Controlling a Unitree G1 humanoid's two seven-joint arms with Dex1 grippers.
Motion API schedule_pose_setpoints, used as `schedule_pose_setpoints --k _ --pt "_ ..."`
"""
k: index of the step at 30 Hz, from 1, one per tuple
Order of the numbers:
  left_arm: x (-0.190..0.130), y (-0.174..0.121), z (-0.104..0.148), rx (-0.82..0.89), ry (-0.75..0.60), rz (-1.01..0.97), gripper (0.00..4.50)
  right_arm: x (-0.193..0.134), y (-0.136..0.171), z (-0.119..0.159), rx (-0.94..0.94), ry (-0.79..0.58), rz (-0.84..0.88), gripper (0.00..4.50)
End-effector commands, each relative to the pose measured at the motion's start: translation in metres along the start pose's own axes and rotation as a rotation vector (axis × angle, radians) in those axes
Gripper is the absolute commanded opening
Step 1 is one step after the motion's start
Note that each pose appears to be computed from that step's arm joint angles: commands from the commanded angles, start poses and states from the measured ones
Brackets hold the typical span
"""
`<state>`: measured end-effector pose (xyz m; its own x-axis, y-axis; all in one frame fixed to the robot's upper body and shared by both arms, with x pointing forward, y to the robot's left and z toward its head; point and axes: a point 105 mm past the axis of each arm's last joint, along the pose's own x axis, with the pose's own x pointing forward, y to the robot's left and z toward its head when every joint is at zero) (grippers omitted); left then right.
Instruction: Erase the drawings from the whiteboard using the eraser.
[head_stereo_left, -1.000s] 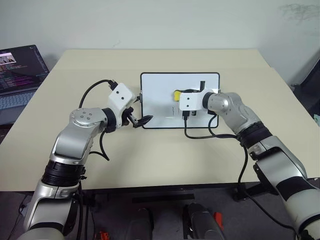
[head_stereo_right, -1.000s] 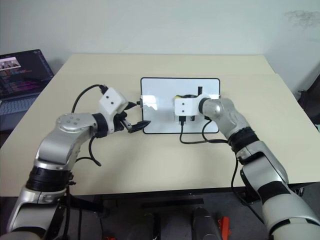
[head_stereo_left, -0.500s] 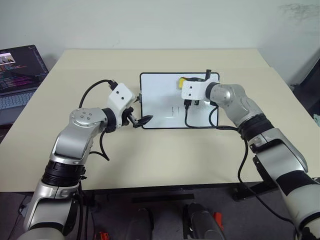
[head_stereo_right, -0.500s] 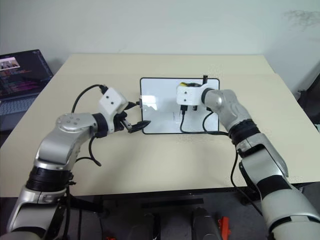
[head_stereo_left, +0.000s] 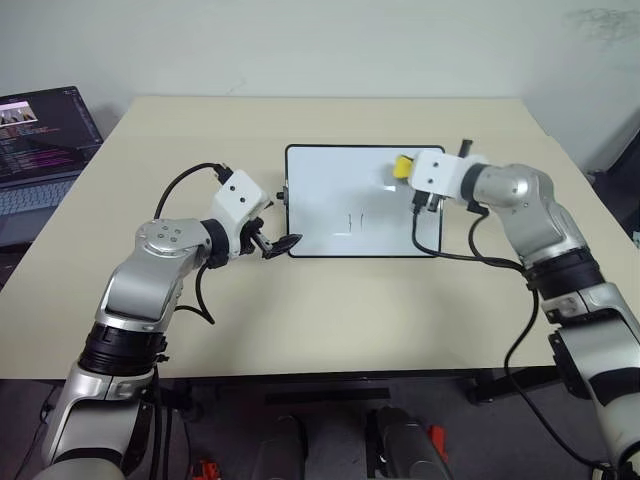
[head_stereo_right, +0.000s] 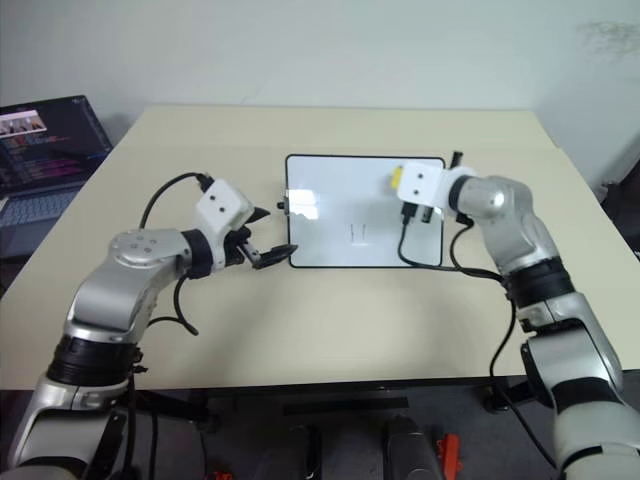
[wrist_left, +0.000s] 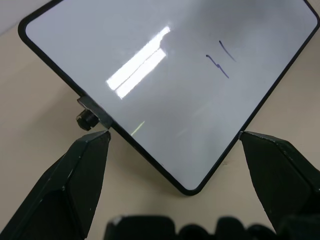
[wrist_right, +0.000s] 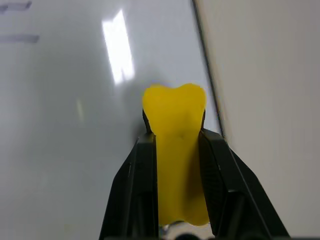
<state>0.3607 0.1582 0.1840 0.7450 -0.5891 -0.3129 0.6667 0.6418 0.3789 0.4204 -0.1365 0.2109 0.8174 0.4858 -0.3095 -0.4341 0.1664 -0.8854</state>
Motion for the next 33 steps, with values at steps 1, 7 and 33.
schedule_pose_setpoints --k 1,7,33 --pt "-0.005 -0.001 0.005 0.071 -0.004 -0.024 4.5 -0.017 -0.004 0.007 -0.022 -0.027 0.0 0.8" --pt "-0.012 0.0 -0.003 0.098 0.036 -0.043 4.5 -0.03 0.014 0.007 -0.04 -0.02 0.071 0.8" --pt "-0.017 -0.001 -0.01 0.08 0.046 -0.031 4.5 -0.029 0.008 0.024 0.032 -0.124 0.003 0.8"
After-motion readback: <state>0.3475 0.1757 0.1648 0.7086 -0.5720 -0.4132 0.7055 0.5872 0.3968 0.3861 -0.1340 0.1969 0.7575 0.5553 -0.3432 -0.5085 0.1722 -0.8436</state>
